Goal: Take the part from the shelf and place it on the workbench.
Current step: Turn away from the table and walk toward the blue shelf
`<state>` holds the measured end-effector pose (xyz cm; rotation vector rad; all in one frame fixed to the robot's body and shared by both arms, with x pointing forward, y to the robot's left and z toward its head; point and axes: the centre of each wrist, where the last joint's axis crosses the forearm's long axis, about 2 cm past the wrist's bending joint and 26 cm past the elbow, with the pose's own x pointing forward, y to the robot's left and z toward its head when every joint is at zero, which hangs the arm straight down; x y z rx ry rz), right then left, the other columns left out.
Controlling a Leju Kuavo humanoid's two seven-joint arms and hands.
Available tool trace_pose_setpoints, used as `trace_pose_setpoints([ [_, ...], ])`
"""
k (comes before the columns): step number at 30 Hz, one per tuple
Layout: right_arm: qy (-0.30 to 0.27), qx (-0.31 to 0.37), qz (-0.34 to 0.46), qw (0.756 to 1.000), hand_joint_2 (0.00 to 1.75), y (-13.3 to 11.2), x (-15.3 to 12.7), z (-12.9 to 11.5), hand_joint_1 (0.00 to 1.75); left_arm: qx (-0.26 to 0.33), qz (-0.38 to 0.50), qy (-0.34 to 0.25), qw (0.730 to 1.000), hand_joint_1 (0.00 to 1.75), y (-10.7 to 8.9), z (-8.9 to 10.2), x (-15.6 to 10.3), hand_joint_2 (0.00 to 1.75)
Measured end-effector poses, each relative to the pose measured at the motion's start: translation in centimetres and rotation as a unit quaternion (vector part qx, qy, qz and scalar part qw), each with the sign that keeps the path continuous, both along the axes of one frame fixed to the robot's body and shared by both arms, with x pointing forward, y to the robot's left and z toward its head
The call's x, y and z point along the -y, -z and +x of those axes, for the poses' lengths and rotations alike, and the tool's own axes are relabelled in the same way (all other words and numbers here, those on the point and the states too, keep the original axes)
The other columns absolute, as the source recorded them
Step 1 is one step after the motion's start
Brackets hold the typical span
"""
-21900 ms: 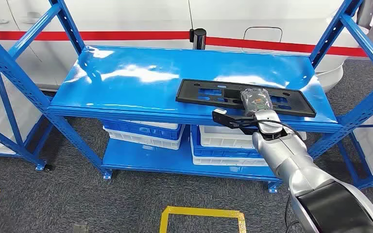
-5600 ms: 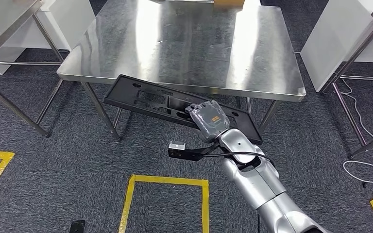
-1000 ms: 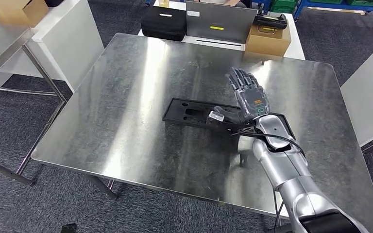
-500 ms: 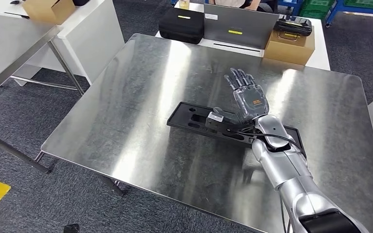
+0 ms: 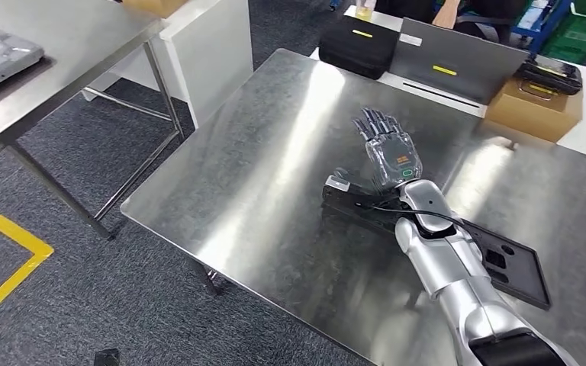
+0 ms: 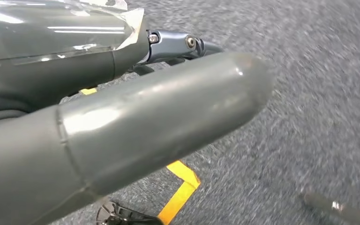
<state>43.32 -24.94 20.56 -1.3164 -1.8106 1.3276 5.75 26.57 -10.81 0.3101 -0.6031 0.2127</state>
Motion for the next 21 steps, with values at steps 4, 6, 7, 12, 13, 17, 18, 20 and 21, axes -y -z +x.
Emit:
trace_pose_setpoints([
  [4,0.002,-0.003,-0.002,1.000,0.00,0.25,0.22,-0.08,0.00,-0.001,-0.002,0.000,1.000,0.00,0.01,-0.08,0.08,0.00],
  [6,0.002,-0.003,-0.002,1.000,0.00,0.12,0.23,-0.01,0.00,-0.002,-0.002,0.000,1.000,0.00,0.00,-0.05,0.08,0.00],
  [7,0.002,-0.003,-0.002,1.000,0.00,0.10,0.22,0.00,0.00,-0.002,-0.003,0.001,1.000,0.00,0.01,-0.07,0.07,0.00],
  [12,-0.001,-0.001,0.001,1.000,0.00,-0.09,-0.17,0.04,0.00,-0.006,-0.003,0.003,1.000,0.00,0.07,-0.42,-0.06,0.00],
  [13,-0.001,-0.001,0.001,1.000,0.00,-0.11,-0.22,0.04,0.00,-0.006,-0.003,0.003,1.000,0.00,0.06,-0.37,-0.06,0.00],
  [17,-0.002,-0.003,0.002,1.000,0.00,-0.06,-0.35,0.01,0.00,-0.007,-0.004,0.003,1.000,0.00,0.04,-0.26,-0.02,0.00],
  [18,-0.002,-0.003,0.002,1.000,0.00,-0.06,-0.38,0.00,0.00,-0.008,-0.004,0.003,1.000,0.00,0.04,-0.27,-0.04,0.00],
  [20,-0.003,-0.003,0.002,1.000,0.00,-0.08,-0.40,0.01,0.00,-0.011,-0.004,0.003,1.000,0.00,0.04,-0.25,-0.10,0.00],
  [21,-0.003,-0.002,0.002,1.000,0.00,-0.14,-0.39,0.04,0.00,-0.012,-0.005,0.003,1.000,0.00,0.04,-0.20,-0.11,0.00],
])
